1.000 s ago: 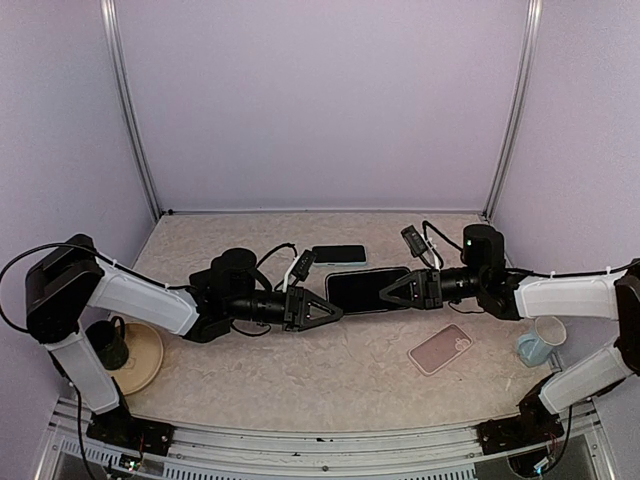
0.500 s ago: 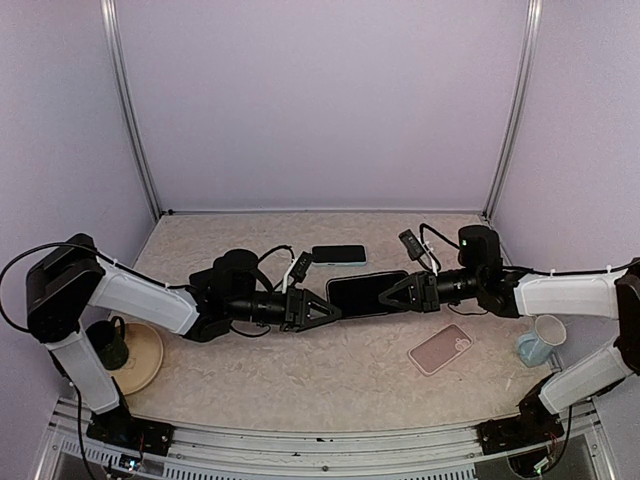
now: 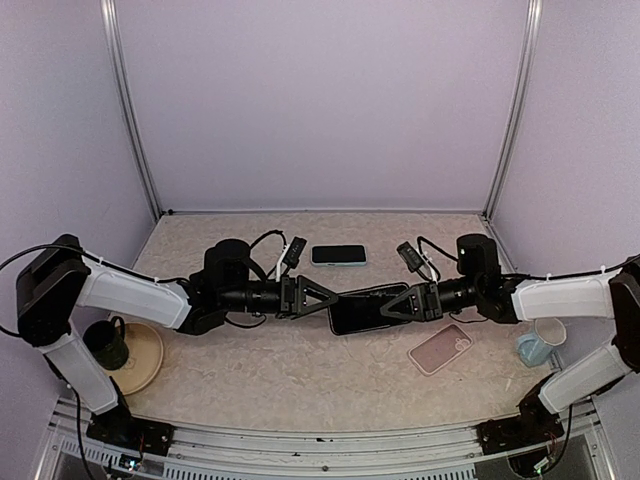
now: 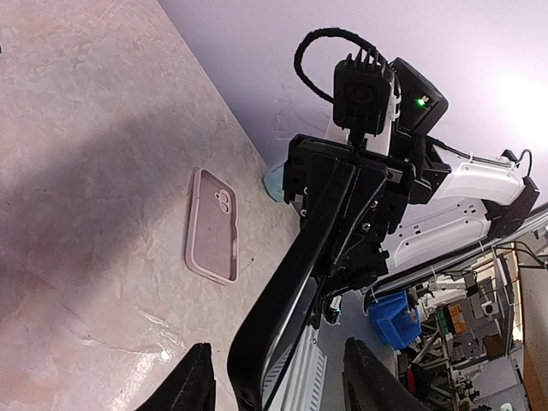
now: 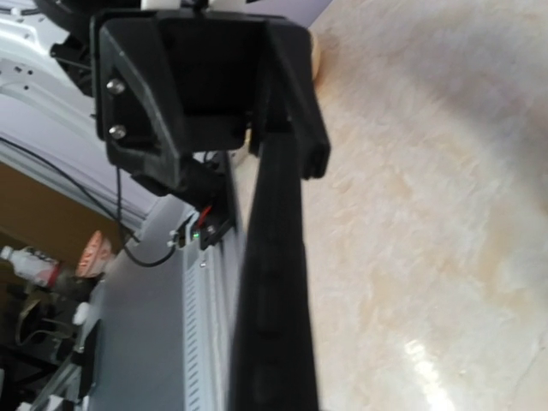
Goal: Put the phone into the phone case
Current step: Press the phone case with the phone inside.
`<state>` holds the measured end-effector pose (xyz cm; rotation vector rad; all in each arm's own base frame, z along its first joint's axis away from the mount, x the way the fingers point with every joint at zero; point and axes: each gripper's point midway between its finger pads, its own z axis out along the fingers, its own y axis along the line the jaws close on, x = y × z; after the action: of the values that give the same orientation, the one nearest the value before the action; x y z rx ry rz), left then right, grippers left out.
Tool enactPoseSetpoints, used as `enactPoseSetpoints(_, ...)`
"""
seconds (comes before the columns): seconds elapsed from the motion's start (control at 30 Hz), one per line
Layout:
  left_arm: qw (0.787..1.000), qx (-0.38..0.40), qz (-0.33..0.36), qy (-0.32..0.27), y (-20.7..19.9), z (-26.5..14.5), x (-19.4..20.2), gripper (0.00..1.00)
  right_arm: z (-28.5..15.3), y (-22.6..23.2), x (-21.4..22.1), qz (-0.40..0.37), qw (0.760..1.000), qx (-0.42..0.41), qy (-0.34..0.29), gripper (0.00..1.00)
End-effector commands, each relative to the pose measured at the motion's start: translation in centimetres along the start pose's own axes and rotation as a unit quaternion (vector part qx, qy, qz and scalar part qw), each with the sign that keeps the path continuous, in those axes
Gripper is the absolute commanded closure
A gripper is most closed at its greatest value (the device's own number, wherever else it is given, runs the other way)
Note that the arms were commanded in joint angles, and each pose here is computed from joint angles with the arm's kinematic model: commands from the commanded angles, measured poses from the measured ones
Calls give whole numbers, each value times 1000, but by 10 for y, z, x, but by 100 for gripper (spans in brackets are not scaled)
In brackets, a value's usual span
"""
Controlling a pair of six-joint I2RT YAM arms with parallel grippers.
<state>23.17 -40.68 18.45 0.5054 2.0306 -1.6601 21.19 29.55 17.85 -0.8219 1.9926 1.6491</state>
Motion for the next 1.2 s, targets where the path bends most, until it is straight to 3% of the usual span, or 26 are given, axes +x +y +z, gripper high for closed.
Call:
enactPoseSetpoints(0.0,1000,13,22,-7,-10,1,-12,49,-2,20,-7,-30,998,-49,-5,96)
enactPoseSetpoints(0.17,1000,19,21,-2,-10,2,-8,56,0,21,-5,-28,998,-56,-2,95)
enactPoseSetpoints(0.5,999,32,29,-8,-17,-1,-11,94,7,4,13,-7,998,-54,19,96)
enactPoseSetpoints(0.87,996,78,31,-10,-36,-13,-12,100,9,-15,17,9,999,-23,24,96)
enactPoseSetpoints(1.17,997,-43,50,-41,-1,-17,-22,100,12,-29,17,46,999,-6,23,97)
